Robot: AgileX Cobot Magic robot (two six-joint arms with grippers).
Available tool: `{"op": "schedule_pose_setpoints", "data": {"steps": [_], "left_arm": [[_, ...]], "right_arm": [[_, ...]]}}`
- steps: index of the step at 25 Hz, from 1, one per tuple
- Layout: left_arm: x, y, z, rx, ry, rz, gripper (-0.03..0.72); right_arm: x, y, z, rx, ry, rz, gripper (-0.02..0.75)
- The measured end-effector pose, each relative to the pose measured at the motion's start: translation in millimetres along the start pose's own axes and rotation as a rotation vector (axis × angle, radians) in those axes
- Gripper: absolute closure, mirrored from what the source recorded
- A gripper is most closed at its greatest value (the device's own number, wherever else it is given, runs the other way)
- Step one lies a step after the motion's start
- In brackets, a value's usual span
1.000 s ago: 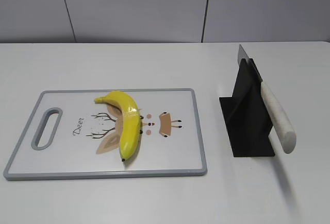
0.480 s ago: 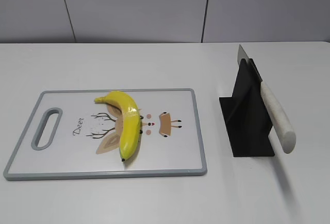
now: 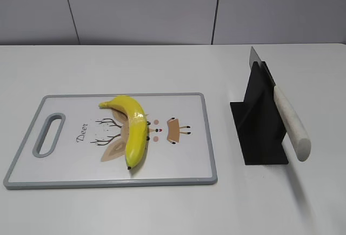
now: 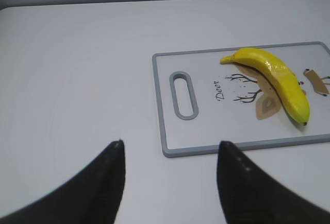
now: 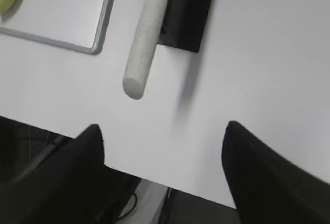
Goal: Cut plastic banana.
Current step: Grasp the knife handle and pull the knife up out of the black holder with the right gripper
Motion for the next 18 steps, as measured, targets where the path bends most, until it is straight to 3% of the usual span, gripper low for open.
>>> {"op": "schedule_pose_setpoints", "data": {"steps": [4,11,18], "left_arm": [[0,0.0,0,0.000,0.000,0.000,0.144],[0,0.0,0,0.000,0.000,0.000,0.145],[0,0.0,0,0.000,-0.001,0.000,0.145]], "right_arm": [[-14,12,21,-0.010,0.090,-0.068,0.198],[-40,11,70,-0.009,0.241,-0.005,0.201],[-37,8,126,-0.015,0.415,0.032,0.201]]}}
Point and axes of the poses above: a point on each arm's last joint axis where the gripper is mounted, z pointing out along that axis toward the gripper, y along the wrist's bending axis when the last joint is at zero, x = y × z, the point moved 5 cm from there along z, pointing out along that axis toward the gripper, and after that the axes turned 10 degrees about -z, right-handed, at the moved point
